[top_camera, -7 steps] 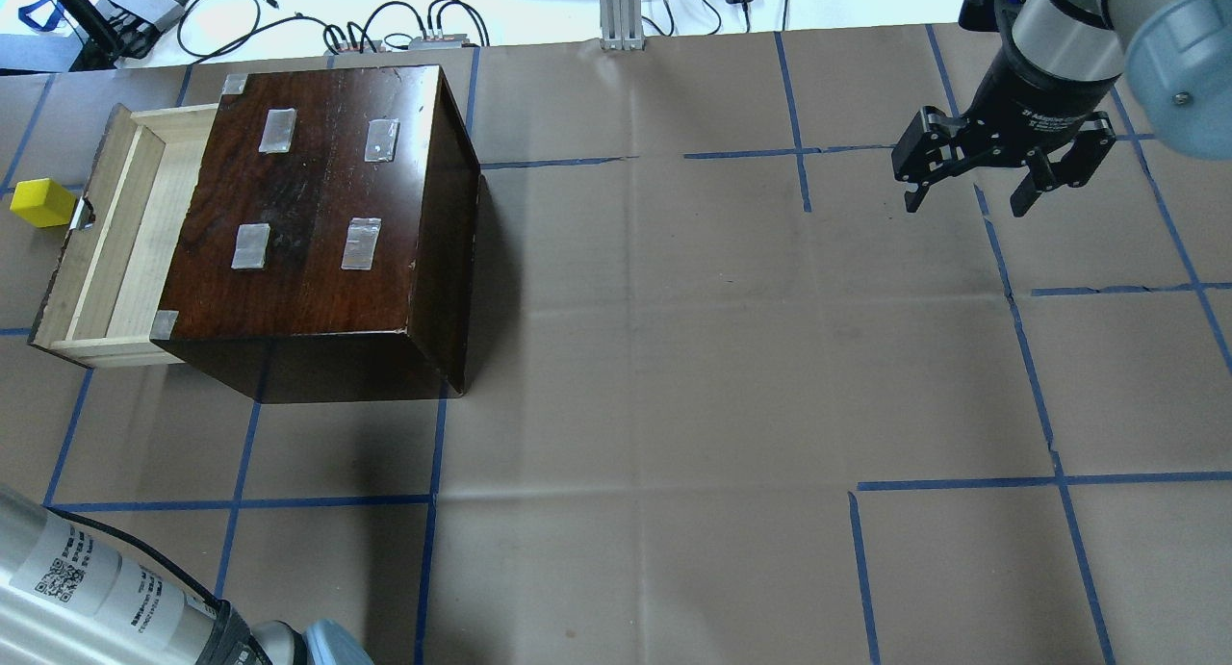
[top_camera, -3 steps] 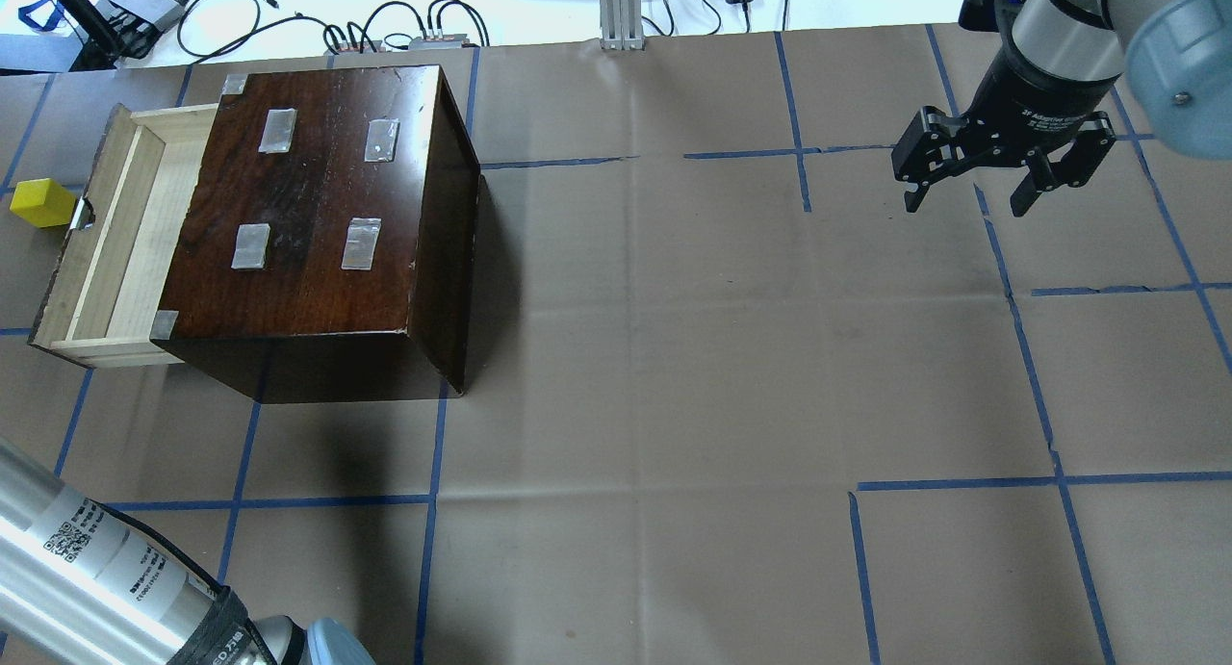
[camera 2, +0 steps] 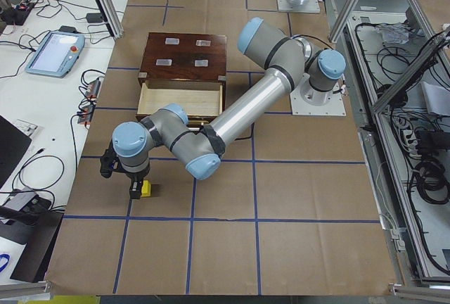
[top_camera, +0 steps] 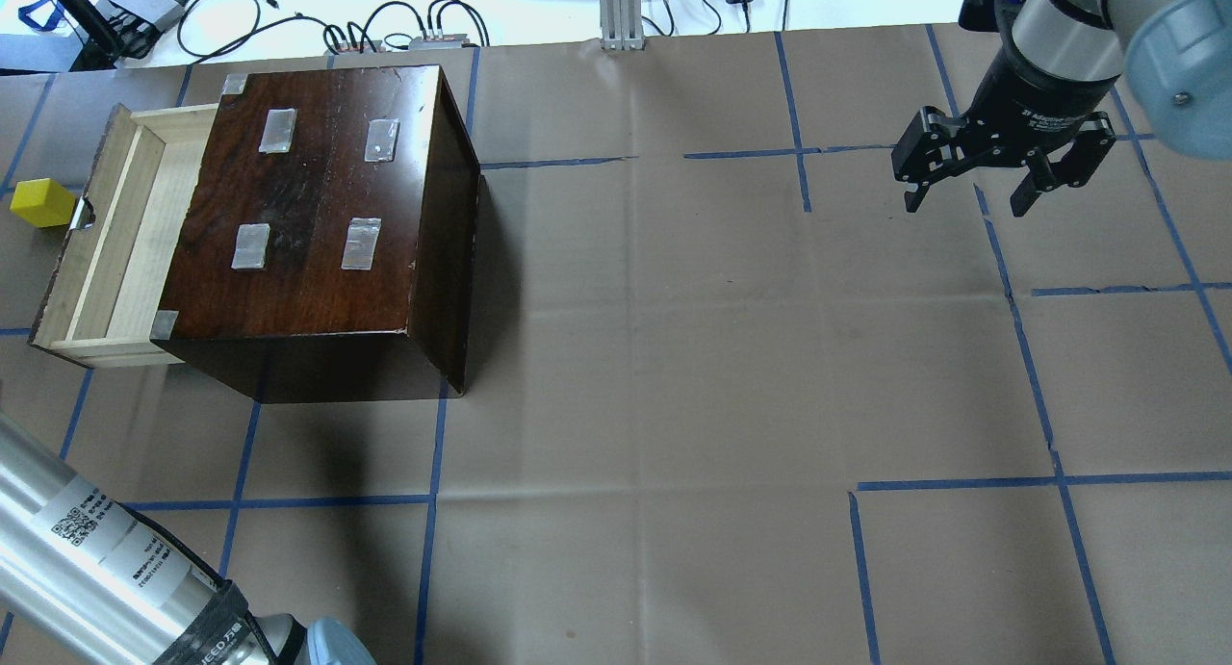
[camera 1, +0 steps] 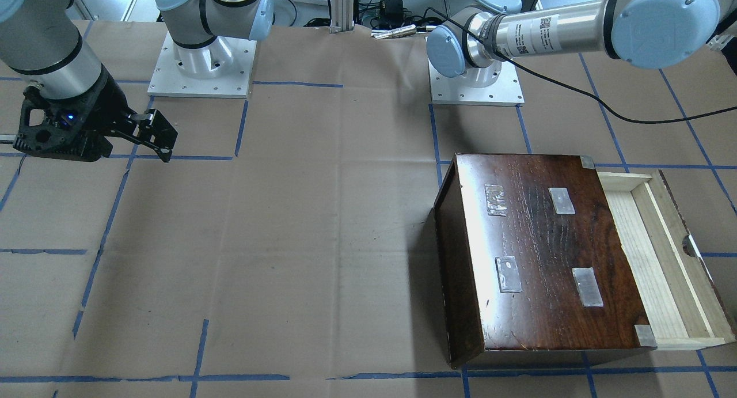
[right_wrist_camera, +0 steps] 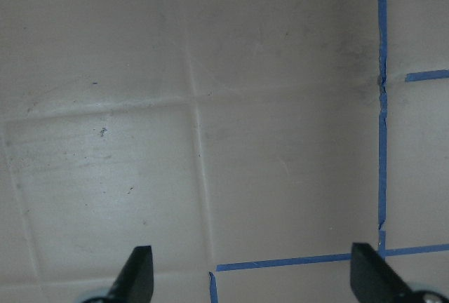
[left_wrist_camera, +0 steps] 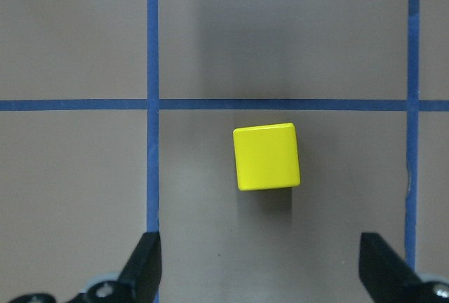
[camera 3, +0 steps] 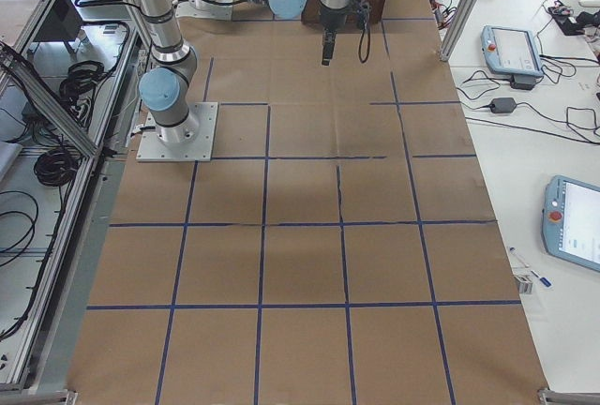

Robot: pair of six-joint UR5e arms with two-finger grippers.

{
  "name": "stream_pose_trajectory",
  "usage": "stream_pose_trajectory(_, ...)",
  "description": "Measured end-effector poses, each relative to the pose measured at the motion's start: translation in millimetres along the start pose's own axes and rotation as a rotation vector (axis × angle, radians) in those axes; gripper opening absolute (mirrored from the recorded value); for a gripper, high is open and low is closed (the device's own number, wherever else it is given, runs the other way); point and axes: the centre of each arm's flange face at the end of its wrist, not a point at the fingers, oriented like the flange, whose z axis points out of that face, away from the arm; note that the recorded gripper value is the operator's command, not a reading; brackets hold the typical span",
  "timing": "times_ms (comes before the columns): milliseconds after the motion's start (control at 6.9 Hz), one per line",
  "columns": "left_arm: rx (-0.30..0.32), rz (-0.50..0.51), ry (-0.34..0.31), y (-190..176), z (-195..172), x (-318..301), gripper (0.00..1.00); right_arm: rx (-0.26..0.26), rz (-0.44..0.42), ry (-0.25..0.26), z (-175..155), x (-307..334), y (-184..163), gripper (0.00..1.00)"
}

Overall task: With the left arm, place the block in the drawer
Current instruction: 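Lower the left gripper and grasp the yellow cube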

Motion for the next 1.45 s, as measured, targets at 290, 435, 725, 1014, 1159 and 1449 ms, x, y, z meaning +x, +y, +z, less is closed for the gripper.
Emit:
stream_pose_trajectory(290,-0.014,-0.001,0.013,-6.5,33.3,-3.9,1.0,0.0,0.0,0.0,-0.1,0.0,0.0,1.0)
stream_pose_trajectory(435,-0.025,-0.001,0.024,-8.0,49.8,-3.1,1.0,0.0,0.0,0.0,0.0,0.0,0.0,1.0)
stream_pose_trajectory(725,-0.043,0.002,0.047,-13.3,75.7,6.6,1.0,0.0,0.0,0.0,-0.2,0.0,0.0,1.0)
stream_pose_trajectory(1014,-0.055,0.001,0.063,-21.1,91.3,21.5,1.0,-0.001,0.0,0.0,0.0,0.0,0.1,1.0)
stream_pose_trajectory(1159,-0.064,0.001,0.071,-22.4,101.6,25.7,0.99,-0.001,0.0,0.0,0.1,0.0,0.1,1.0)
stream_pose_trajectory(1449,-0.074,0.001,0.078,-20.9,114.8,25.6,1.0,0.0,0.0,0.0,-0.2,0.0,-0.1,1.0)
